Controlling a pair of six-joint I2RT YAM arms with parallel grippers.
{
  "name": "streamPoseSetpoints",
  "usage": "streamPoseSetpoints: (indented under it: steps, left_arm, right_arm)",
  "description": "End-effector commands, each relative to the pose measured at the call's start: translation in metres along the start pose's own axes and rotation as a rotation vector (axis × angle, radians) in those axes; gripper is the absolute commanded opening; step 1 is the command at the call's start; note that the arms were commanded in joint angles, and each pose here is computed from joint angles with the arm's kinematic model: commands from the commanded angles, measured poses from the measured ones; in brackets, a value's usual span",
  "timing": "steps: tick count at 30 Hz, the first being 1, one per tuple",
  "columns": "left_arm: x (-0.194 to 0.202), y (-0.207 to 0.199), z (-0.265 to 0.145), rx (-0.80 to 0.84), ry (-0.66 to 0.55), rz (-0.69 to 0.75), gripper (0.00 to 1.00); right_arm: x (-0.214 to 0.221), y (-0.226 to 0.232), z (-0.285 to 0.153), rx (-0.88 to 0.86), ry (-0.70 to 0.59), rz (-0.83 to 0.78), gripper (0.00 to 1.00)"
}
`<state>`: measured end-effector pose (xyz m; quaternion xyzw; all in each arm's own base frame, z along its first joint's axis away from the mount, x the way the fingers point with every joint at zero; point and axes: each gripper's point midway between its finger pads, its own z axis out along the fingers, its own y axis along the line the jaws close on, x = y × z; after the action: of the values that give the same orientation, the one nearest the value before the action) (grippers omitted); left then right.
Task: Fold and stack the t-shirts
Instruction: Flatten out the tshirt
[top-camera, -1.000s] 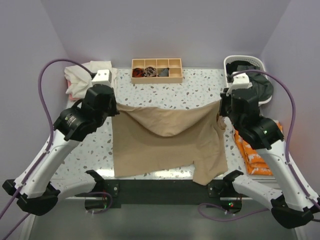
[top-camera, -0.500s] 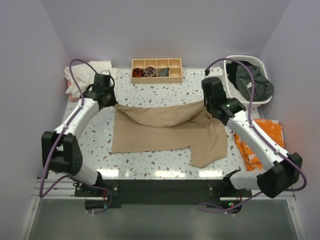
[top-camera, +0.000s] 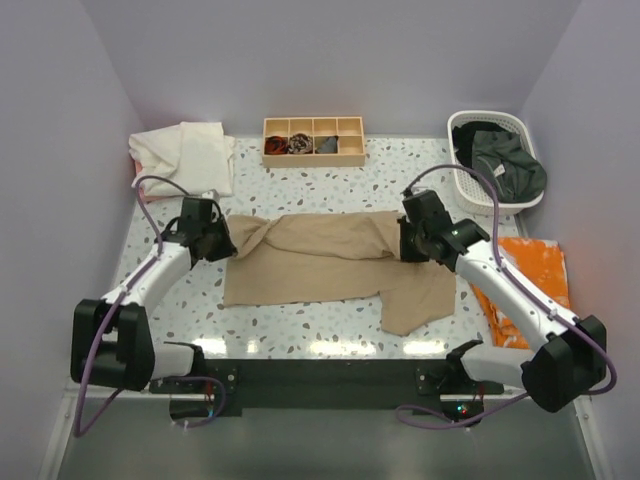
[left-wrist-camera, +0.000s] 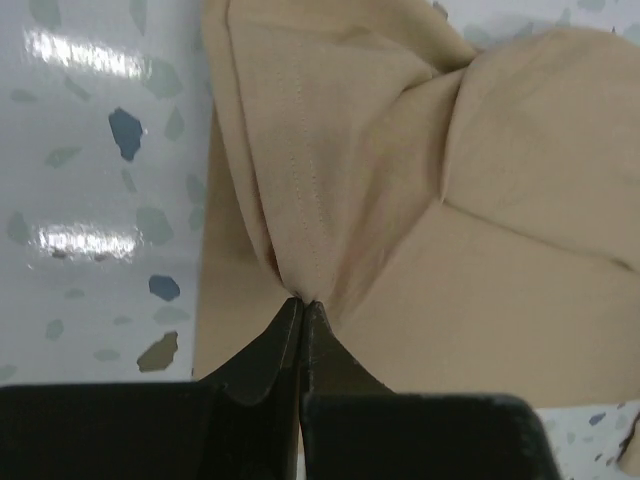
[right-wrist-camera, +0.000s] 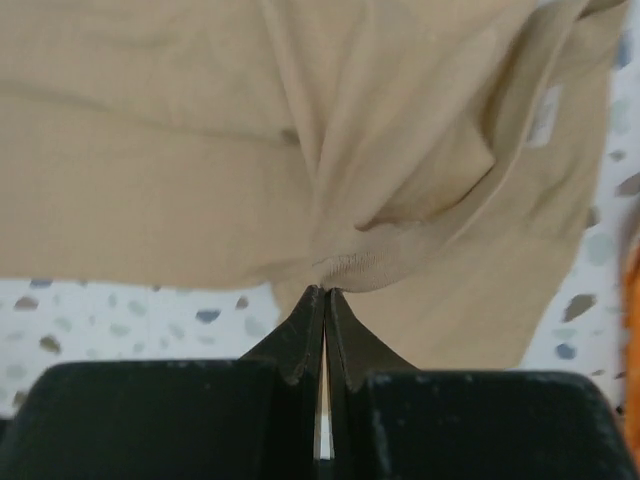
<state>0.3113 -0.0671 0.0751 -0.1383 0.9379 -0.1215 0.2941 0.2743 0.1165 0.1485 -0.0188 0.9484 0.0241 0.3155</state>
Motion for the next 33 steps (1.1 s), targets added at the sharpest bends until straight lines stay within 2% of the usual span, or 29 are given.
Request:
streamPoseSetpoints:
  steps: [1, 3, 5, 6, 7, 8, 9, 10, 13, 14, 17, 19, 23, 25, 28, 33]
  left_arm:
    - [0.025, -0.01, -0.02, 0.062, 0.022, -0.055, 0.0]
    - [0.037, -0.006, -0.022, 0.049, 0.049, -0.069, 0.0]
    - [0.046, -0.001, -0.023, 0.029, 0.079, -0.072, 0.0]
    - [0.048, 0.001, -0.024, 0.015, 0.083, -0.072, 0.0]
    - [0.05, 0.003, -0.024, 0.004, 0.093, -0.072, 0.0]
    - [0.051, 0.007, -0.023, -0.01, 0.092, -0.067, 0.0]
    - [0.049, 0.008, -0.023, -0.017, 0.089, -0.063, 0.0]
    - [0.048, 0.008, -0.022, -0.018, 0.085, -0.06, 0.0]
    - [0.045, 0.007, -0.017, -0.021, 0.092, -0.045, 0.0]
    - [0.044, 0.006, -0.016, -0.013, 0.096, -0.043, 0.0]
    - [0.041, 0.0, -0.013, 0.01, 0.095, -0.042, 0.0]
    - [0.038, -0.002, -0.012, 0.019, 0.091, -0.039, 0.0]
    - [0.035, -0.003, -0.012, 0.017, 0.097, -0.015, 0.0]
    - [0.034, -0.002, -0.012, 0.013, 0.091, -0.011, 0.0]
    - [0.033, -0.003, -0.011, 0.018, 0.092, -0.01, 0.0]
    - [0.035, -0.005, -0.005, 0.033, 0.104, -0.01, 0.0]
  right_arm:
    - [0.088, 0.034, -0.023, -0.229, 0.313, 0.113, 0.0]
    - [0.101, 0.039, -0.031, -0.251, 0.34, 0.141, 0.0]
    - [0.113, 0.037, -0.035, -0.242, 0.374, 0.16, 0.05]
    - [0.113, 0.037, -0.038, -0.244, 0.372, 0.167, 0.11]
    - [0.111, 0.029, -0.038, -0.198, 0.355, 0.165, 0.3]
    - [0.107, 0.02, -0.038, -0.15, 0.328, 0.175, 0.38]
    - [0.099, 0.013, -0.04, -0.113, 0.284, 0.177, 0.45]
    - [0.082, -0.004, -0.038, -0.02, 0.191, 0.179, 0.57]
    - [0.035, -0.029, -0.042, 0.125, -0.016, 0.218, 0.7]
    - [0.017, -0.049, -0.044, 0.239, -0.107, 0.226, 0.76]
    - [-0.021, -0.06, -0.037, 0.35, -0.227, 0.256, 0.78]
    - [-0.036, -0.054, -0.023, 0.334, -0.261, 0.271, 0.78]
    - [-0.039, -0.053, 0.023, 0.362, -0.218, 0.276, 0.74]
    - [-0.041, -0.051, 0.04, 0.328, -0.21, 0.294, 0.65]
    - [-0.039, -0.057, 0.065, 0.277, -0.169, 0.345, 0.59]
    - [-0.036, -0.071, 0.105, 0.196, -0.107, 0.428, 0.57]
